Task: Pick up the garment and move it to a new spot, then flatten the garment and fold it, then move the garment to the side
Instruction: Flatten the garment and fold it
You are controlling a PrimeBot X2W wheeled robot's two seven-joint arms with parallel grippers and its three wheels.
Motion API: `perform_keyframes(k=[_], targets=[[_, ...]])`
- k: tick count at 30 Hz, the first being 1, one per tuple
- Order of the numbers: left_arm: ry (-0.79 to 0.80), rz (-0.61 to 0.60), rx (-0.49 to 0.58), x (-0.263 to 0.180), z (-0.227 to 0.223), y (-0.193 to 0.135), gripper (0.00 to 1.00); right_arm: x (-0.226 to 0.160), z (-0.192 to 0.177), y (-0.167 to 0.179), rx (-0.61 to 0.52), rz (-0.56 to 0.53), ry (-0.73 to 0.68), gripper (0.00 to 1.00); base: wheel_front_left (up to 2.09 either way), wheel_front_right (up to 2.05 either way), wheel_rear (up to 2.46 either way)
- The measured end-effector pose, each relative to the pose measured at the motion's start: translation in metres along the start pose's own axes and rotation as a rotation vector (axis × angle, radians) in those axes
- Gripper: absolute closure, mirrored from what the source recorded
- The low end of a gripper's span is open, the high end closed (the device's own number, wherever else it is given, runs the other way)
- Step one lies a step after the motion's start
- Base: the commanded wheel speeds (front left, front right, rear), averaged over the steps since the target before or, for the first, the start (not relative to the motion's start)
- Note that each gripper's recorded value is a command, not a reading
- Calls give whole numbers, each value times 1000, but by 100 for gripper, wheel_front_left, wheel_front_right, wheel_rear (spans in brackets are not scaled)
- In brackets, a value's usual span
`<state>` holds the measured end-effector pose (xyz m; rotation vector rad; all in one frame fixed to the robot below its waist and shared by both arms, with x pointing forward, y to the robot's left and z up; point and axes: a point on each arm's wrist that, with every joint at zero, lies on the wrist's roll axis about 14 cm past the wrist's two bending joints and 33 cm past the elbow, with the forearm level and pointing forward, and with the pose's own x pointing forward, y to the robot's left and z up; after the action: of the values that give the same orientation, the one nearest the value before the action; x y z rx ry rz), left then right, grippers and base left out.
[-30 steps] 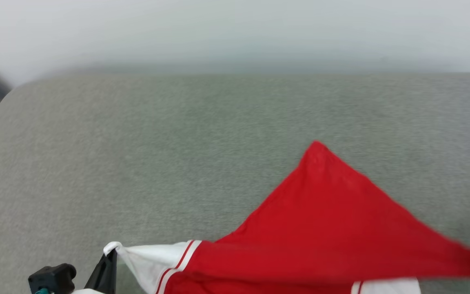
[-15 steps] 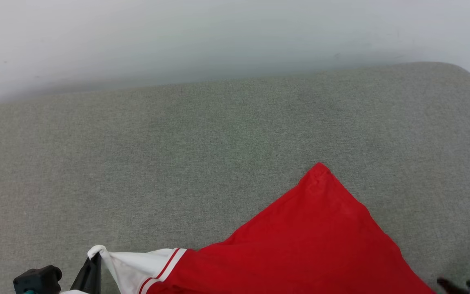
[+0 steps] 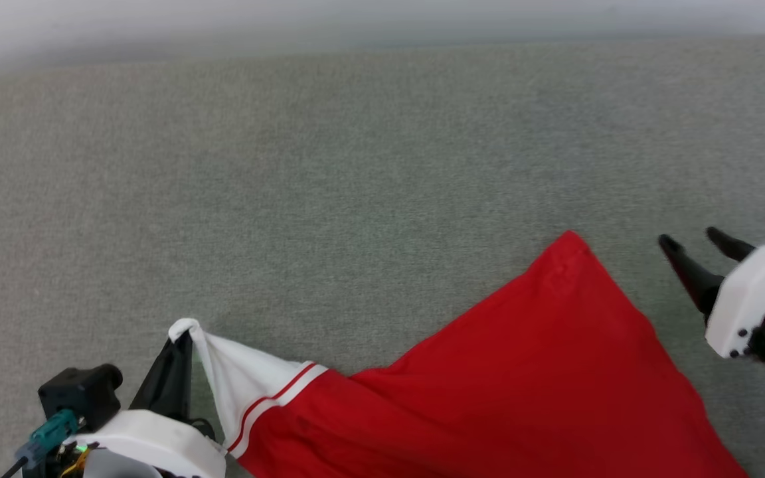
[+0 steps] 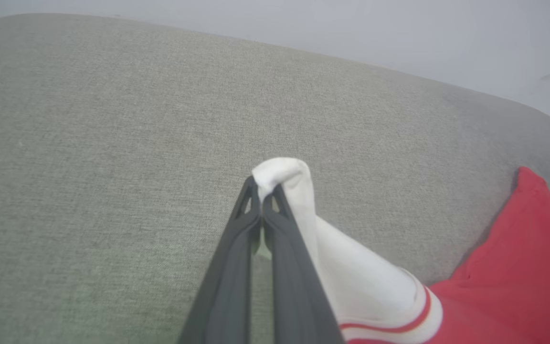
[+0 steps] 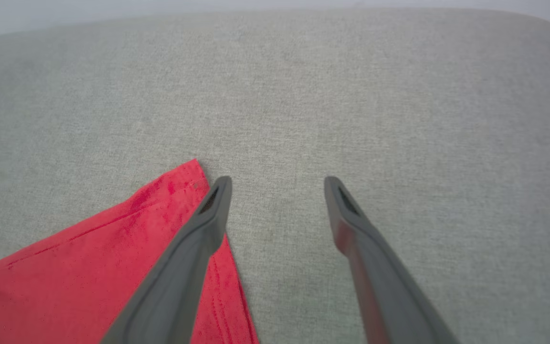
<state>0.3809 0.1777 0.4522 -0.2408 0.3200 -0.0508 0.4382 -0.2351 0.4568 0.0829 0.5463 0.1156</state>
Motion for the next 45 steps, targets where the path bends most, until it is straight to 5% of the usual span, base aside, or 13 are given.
perform_keyframes(k=[9, 19, 20, 21, 35, 45], targets=[[8, 9, -16, 14, -9, 3, 100, 58, -30, 53, -111, 160, 440, 0, 0, 0, 0], [25, 35, -28, 23, -19, 11, 100, 75, -72, 83, -184, 237, 706, 0, 0, 0, 0], [28, 40, -34, 24, -22, 13, 100, 76, -76, 84, -196, 246, 735, 90, 0, 0, 0], [27, 41, -38, 24, -22, 13, 100, 76, -76, 84, -198, 249, 739, 100, 0, 0, 0], [-33, 20, -22, 15, 1, 12, 100, 61, -53, 94, -203, 275, 612, 100, 0, 0, 0], [-311, -149, 94, 31, 122, -23, 100, 33, 41, 70, -213, 157, 269, 100, 0, 0, 0]])
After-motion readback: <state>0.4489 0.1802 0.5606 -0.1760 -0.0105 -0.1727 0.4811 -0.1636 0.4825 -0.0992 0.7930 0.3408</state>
